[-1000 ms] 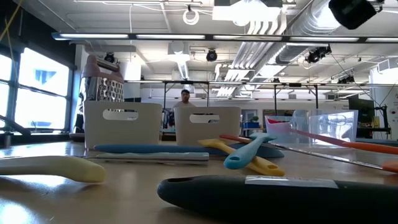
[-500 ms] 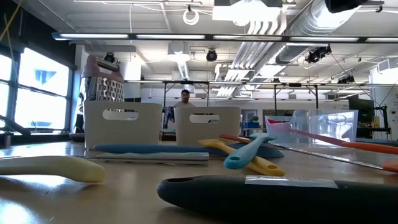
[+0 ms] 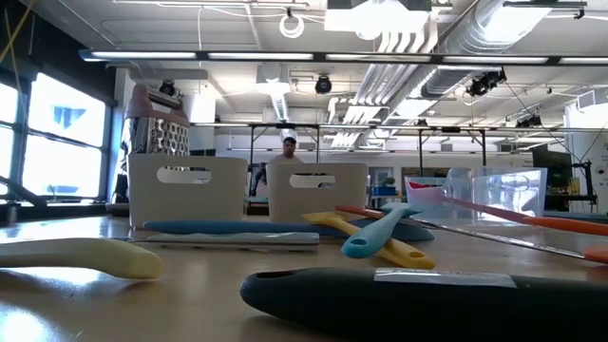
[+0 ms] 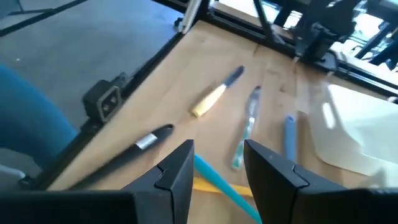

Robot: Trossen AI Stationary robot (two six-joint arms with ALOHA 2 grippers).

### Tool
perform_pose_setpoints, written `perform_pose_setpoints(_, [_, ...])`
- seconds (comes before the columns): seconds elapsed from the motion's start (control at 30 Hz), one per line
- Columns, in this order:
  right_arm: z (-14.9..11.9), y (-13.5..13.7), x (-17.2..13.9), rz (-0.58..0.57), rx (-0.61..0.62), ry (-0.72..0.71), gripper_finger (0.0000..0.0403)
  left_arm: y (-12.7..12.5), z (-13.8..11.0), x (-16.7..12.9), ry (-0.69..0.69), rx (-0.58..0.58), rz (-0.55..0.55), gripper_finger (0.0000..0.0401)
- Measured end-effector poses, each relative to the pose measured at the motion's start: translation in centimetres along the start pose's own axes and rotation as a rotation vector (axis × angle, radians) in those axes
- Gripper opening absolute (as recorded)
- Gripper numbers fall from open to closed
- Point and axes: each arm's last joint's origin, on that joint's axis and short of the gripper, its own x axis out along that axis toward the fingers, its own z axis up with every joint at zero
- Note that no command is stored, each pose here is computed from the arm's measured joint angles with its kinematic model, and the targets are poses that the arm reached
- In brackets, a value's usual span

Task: Pick & Place Kitchen Items
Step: Put the black serving spoon into the left white bin

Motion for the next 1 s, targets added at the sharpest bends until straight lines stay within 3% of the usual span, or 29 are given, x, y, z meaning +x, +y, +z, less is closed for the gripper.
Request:
perform_pose_setpoints(0.37, [1.9, 3.6, 5.4, -0.13, 0.135, 0.036, 0.0133, 1.5, -3.0, -7.1, -0.167, 0.195, -0.06, 0.0173])
perform_pose_setpoints(0.6, [4.1, 5.0, 8.3, -0.118, 0.165, 0.016, 0.0133, 3.2, -6.1, -10.2, -0.221, 0.237, -0.064, 0.0173])
perform_pose_setpoints(0.77, [3.7, 5.8, 10.1, -0.109, 0.273, 0.119, 0.0133, 3.7, -8.0, -9.7, -0.173, 0.225, -0.047, 0.0173])
perform_pose_setpoints(1.0, [0.7, 7.4, 12.3, -0.065, 0.429, 0.293, 0.0133, 3.0, -9.5, -6.3, -0.092, 0.254, -0.029, 0.0173])
